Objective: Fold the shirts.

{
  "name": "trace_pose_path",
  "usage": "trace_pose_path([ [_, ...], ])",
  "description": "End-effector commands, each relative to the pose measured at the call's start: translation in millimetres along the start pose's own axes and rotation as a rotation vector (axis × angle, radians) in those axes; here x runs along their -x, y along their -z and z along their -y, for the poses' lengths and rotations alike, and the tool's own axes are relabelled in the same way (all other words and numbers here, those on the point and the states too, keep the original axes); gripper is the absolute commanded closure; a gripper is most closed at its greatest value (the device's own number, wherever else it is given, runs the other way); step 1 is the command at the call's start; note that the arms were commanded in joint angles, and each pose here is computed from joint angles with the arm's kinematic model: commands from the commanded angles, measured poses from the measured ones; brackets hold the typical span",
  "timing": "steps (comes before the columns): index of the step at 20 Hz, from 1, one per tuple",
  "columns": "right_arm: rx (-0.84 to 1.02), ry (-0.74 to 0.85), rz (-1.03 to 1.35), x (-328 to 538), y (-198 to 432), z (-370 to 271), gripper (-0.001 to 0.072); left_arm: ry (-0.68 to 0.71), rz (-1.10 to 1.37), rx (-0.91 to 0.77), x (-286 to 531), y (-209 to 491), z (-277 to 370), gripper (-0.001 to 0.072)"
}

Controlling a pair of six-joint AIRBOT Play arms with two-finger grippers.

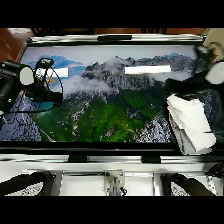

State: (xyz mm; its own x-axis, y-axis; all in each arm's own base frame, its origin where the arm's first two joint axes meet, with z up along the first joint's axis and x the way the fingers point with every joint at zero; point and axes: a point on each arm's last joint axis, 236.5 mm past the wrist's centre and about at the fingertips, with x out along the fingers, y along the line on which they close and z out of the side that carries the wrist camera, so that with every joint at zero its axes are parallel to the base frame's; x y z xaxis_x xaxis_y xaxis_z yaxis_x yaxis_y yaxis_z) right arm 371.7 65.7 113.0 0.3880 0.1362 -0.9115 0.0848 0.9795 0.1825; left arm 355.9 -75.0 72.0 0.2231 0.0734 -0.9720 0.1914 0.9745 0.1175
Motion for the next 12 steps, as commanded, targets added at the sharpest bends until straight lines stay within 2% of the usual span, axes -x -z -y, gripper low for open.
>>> trace_pose_path([
  [1,0.09,-0.01,-0.195,-37,43,-48,0.0085,0.059,0.043,0.06,-9,6,24,0.0],
  [5,0.123,-0.018,-0.195,-39,47,-59,0.0085,0.06,0.094,0.099,-12,25,20,0.0],
  [12,0.122,-0.021,-0.197,-39,47,-60,0.0085,0.063,0.128,0.098,-14,15,21,-0.0001],
])
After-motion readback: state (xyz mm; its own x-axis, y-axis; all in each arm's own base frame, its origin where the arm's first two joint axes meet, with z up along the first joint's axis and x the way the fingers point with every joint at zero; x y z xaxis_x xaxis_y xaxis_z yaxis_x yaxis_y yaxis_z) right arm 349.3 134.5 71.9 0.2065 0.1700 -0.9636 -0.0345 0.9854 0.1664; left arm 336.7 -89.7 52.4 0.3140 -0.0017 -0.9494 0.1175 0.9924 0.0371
